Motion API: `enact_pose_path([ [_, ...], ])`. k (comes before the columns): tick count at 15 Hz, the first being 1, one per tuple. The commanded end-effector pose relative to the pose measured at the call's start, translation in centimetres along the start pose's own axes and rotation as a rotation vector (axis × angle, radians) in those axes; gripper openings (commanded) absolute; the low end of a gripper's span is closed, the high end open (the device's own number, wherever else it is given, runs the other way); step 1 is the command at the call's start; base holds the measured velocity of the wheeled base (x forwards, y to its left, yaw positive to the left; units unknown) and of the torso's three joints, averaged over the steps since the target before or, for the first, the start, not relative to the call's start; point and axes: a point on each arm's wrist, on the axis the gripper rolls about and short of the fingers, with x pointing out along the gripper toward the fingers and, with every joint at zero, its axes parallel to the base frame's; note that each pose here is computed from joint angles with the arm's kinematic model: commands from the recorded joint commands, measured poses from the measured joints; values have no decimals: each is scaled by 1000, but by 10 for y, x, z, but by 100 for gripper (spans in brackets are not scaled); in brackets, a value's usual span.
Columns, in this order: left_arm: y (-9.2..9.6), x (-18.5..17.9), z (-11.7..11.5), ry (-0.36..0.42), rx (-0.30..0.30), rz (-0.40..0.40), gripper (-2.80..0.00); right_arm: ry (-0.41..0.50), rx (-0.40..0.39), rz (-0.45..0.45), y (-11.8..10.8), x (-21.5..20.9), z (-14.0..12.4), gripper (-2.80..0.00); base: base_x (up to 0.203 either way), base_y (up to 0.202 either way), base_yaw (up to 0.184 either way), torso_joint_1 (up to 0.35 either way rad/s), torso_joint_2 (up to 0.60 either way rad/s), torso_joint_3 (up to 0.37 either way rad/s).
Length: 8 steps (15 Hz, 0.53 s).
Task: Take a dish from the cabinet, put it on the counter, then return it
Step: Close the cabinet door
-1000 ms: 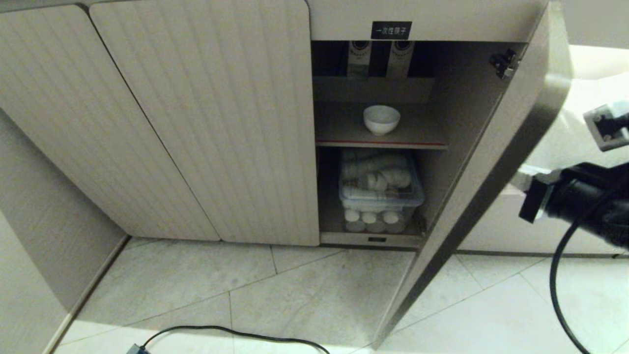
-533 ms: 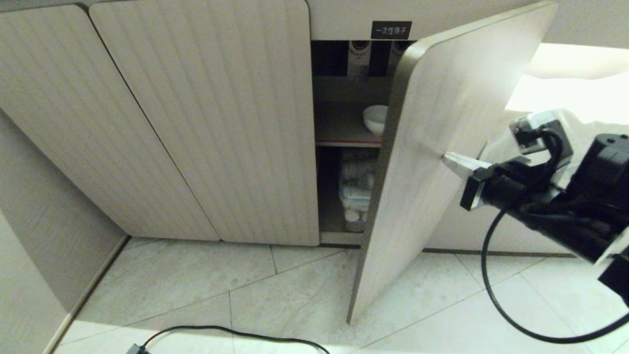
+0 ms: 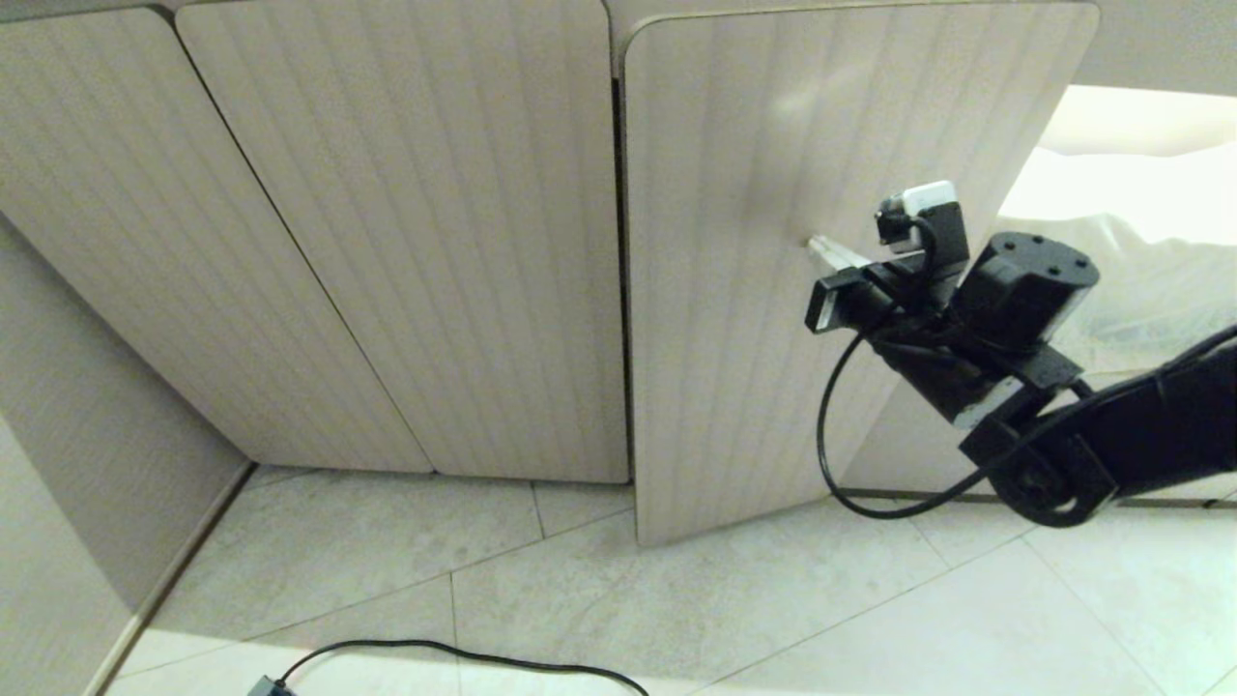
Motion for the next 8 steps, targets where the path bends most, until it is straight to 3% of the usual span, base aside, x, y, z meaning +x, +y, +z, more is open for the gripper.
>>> enact_pose_path([
  [1, 0, 0, 0, 0, -1, 1, -280, 22, -1, -5, 9, 20, -20, -280, 0, 0, 0, 0, 0, 0],
  [5, 0, 0, 0, 0, -1, 1, -280, -12, 6, -116, 11, 50, -17, -280, 0, 0, 0, 0, 0, 0],
  [8, 0, 0, 0, -2, 0, 1, -280, -7, 4, -135, 11, 50, -17, -280, 0, 0, 0, 0, 0, 0],
])
